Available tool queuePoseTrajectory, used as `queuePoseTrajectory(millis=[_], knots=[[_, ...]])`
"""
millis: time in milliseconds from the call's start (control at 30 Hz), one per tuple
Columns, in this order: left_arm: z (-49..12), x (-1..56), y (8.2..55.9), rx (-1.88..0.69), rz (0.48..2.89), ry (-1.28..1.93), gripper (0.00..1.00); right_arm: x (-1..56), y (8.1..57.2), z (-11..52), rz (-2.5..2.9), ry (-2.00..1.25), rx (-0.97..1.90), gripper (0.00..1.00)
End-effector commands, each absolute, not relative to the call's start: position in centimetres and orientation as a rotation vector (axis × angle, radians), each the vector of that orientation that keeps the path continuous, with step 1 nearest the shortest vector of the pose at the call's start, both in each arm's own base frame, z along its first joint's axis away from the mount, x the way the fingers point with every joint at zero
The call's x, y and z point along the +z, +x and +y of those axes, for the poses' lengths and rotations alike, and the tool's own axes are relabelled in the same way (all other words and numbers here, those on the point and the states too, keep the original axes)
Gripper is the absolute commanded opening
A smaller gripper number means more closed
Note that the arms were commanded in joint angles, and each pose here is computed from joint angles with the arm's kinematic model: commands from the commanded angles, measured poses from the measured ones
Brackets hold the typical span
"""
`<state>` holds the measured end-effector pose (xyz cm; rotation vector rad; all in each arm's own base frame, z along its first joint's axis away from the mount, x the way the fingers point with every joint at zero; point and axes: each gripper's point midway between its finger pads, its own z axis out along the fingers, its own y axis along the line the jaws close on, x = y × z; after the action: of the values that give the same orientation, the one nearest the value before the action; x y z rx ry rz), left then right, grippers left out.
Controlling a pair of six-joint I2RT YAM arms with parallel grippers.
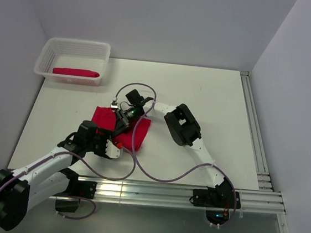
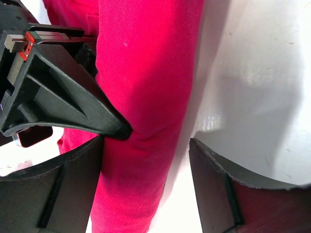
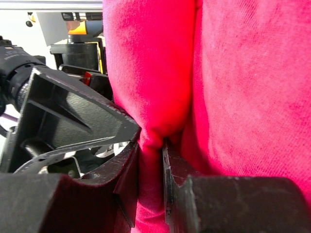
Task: Roll the t-shirts
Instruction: Roll the tshirt
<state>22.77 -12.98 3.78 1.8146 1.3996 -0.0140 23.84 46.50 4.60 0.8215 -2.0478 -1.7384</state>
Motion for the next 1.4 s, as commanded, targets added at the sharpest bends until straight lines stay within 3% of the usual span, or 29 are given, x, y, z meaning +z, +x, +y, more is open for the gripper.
queuePoseTrajectory(millis=[0,133,167,233,400,667,1000,1367], knots=[[-12.7,3.0,22.9,0.022,1.418,1.791,0.73,5.1,24.0,47.0,-2.032,0.843,-1.770,0.00],[-12.9,2.5,23.4,0.045,1.415,1.792,0.63,5.2,23.9,46.9,-2.018,0.844,-1.775,0.00],[-13.0,2.5,23.5,0.046,1.423,1.796,0.50,5.3,23.8,47.0,-2.009,0.848,-1.779,0.00],[-12.9,1.8,23.6,0.036,1.452,1.817,0.36,5.4,23.8,46.9,-2.007,0.847,-1.782,0.00],[-13.3,1.7,23.6,0.010,1.449,1.841,0.19,5.9,23.7,46.7,-1.990,0.866,-1.797,0.01],[-13.0,1.3,22.4,-0.007,1.407,1.943,0.01,8.1,25.0,45.8,-2.025,0.900,-1.841,0.32],[-12.7,0.3,20.7,-0.132,1.451,2.099,0.00,13.2,29.7,41.7,-2.259,0.951,-1.914,0.51],[-13.5,1.1,19.8,-0.384,1.546,2.250,0.00,15.1,33.5,36.2,-2.658,0.865,-1.895,0.53]])
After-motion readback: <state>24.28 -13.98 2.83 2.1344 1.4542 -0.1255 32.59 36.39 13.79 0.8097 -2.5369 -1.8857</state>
